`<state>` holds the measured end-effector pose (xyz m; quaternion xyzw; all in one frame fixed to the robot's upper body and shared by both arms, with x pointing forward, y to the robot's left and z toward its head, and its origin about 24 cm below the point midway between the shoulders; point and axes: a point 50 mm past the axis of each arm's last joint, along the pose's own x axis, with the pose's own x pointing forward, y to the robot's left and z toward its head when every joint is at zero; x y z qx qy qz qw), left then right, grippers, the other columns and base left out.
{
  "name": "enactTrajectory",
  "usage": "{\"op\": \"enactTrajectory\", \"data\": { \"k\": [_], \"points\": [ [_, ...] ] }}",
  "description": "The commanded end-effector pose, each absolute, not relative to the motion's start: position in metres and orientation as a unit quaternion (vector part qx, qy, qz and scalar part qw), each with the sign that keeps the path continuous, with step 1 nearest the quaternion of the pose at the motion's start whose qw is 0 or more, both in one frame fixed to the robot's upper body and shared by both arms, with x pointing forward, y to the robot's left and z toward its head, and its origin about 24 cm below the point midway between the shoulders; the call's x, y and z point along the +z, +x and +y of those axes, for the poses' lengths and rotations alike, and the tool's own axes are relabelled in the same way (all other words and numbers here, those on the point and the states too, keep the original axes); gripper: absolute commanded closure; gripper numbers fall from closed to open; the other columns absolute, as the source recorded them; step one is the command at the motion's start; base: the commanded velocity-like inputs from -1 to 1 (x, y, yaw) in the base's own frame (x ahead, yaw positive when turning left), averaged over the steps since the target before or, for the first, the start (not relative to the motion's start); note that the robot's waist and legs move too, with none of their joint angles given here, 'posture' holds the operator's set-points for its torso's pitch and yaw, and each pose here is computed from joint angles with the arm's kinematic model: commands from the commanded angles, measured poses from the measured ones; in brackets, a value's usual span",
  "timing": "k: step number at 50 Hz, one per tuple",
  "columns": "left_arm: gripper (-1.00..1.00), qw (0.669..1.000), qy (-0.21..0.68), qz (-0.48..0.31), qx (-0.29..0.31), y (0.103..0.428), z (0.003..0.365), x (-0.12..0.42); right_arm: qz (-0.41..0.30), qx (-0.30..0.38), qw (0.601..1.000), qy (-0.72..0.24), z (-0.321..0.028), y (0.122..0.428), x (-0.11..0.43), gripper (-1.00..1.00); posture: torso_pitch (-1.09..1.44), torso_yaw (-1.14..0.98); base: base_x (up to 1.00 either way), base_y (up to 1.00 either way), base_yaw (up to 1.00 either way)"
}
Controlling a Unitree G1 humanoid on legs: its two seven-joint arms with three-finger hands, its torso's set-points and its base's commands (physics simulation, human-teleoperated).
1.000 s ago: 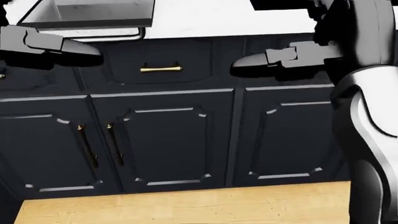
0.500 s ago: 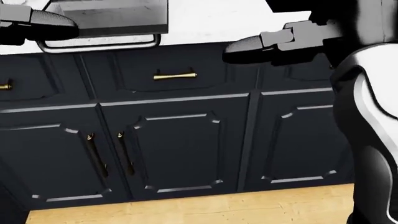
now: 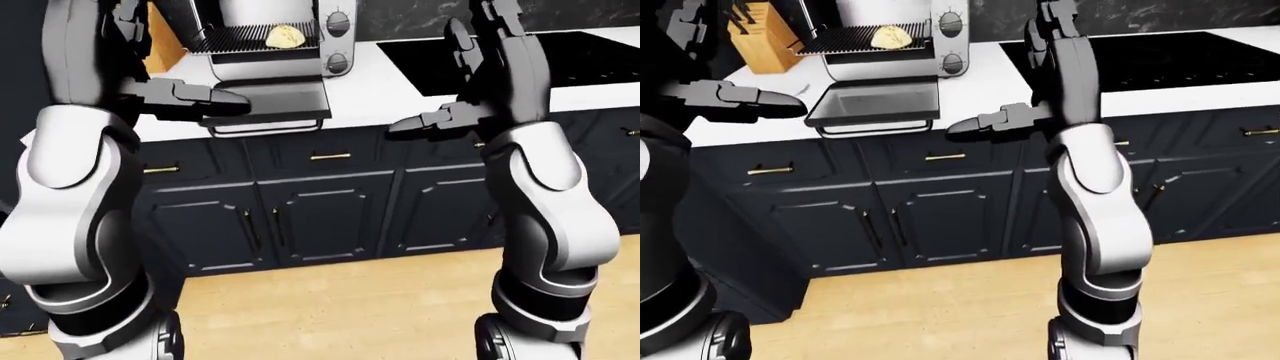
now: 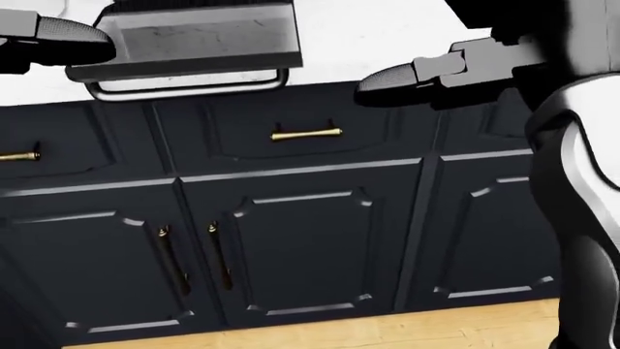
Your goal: Pick the scone from the rack and place it on the plate on the counter.
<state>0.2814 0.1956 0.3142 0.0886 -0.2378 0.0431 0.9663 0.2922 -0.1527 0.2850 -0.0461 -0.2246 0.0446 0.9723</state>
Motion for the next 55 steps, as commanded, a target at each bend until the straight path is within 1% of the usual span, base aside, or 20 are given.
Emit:
{"op": "enactTrajectory", "data": {
  "k": [1,9,33,44,55],
  "points": [
    [-1.0,0.955,0.093,-0.28,0.034,0.273,0.19,0.329,-0.275,0.029,0.96,-0.049,-0.158,0.283,0.304,-1.0,0.0,0.0,0.08,0.22,0.0],
    [-1.0,0.955,0.095,-0.28,0.034,0.276,0.188,0.33,-0.279,0.026,0.959,-0.047,-0.159,0.282,0.305,-1.0,0.0,0.0,0.15,0.4,0.0],
    [-1.0,0.952,0.092,-0.29,0.035,0.27,0.188,0.336,-0.285,0.031,0.957,-0.049,-0.157,0.278,0.305,-1.0,0.0,0.0,0.18,0.27,0.0],
    [-1.0,0.952,0.091,-0.29,0.035,0.268,0.187,0.334,-0.285,0.03,0.956,-0.057,-0.16,0.272,0.306,-1.0,0.0,0.0,0.21,0.11,0.0],
    [-1.0,0.95,0.094,-0.293,0.041,0.266,0.19,0.337,-0.288,0.029,0.955,-0.056,-0.158,0.273,0.309,-1.0,0.0,0.0,0.21,0.11,0.0]
  ]
}}
